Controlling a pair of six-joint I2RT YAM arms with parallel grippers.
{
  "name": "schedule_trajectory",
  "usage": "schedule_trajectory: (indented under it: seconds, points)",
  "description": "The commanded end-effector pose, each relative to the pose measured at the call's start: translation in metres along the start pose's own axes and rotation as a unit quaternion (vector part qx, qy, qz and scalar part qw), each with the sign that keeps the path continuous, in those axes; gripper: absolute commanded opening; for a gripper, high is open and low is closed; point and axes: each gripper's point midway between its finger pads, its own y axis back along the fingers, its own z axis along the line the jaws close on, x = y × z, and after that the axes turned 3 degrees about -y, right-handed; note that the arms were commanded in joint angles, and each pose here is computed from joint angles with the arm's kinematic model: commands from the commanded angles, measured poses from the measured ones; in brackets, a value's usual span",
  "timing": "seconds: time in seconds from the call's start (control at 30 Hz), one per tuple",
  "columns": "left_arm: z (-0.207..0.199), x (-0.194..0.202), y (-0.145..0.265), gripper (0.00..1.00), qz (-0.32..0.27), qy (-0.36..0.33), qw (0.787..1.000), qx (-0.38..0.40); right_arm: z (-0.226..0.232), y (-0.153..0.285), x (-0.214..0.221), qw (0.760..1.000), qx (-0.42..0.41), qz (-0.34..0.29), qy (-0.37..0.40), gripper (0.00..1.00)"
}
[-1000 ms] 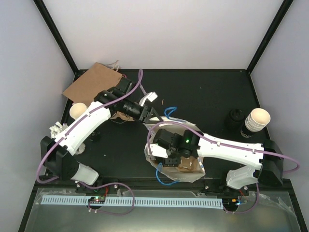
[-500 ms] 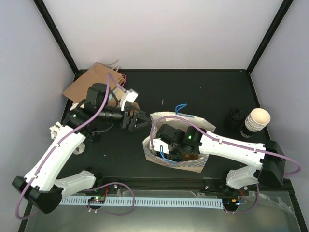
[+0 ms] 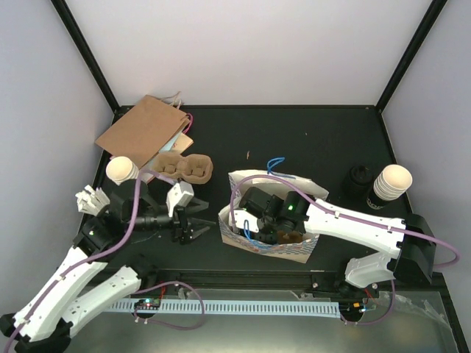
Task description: Pack the takeout coffee
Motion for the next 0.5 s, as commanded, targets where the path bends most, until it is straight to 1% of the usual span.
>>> schedule_trajectory:
  seconds: [0.0, 0.17, 0.27, 0.37, 0.43, 0.47]
  points:
    - [0.000, 0.005, -0.011, 0.77, -0.030, -0.106, 0.994, -0.011, 0.000, -0.004, 0.005, 1.000, -0.003, 0.009, -0.006, 0.59]
    - [0.002, 0.015, -0.017, 0.72, -0.042, -0.196, 0.980, -0.023, 0.001, -0.003, 0.006, 1.000, -0.005, 0.009, -0.008, 0.60]
    - [0.005, 0.018, -0.019, 0.74, -0.043, -0.228, 0.972, -0.026, 0.001, -0.003, 0.005, 1.000, -0.006, 0.008, -0.008, 0.60]
    - [-0.001, 0.025, -0.023, 0.74, -0.039, -0.263, 0.964, 0.000, 0.001, -0.003, 0.005, 1.000, -0.006, 0.007, -0.007, 0.60]
    - [-0.001, 0.029, -0.027, 0.71, -0.036, -0.280, 0.959, 0.008, 0.001, -0.003, 0.004, 1.000, -0.005, 0.008, -0.006, 0.60]
    - [-0.001, 0.031, -0.029, 0.67, -0.034, -0.287, 0.957, 0.010, 0.001, -0.003, 0.004, 1.000, -0.005, 0.008, -0.005, 0.60]
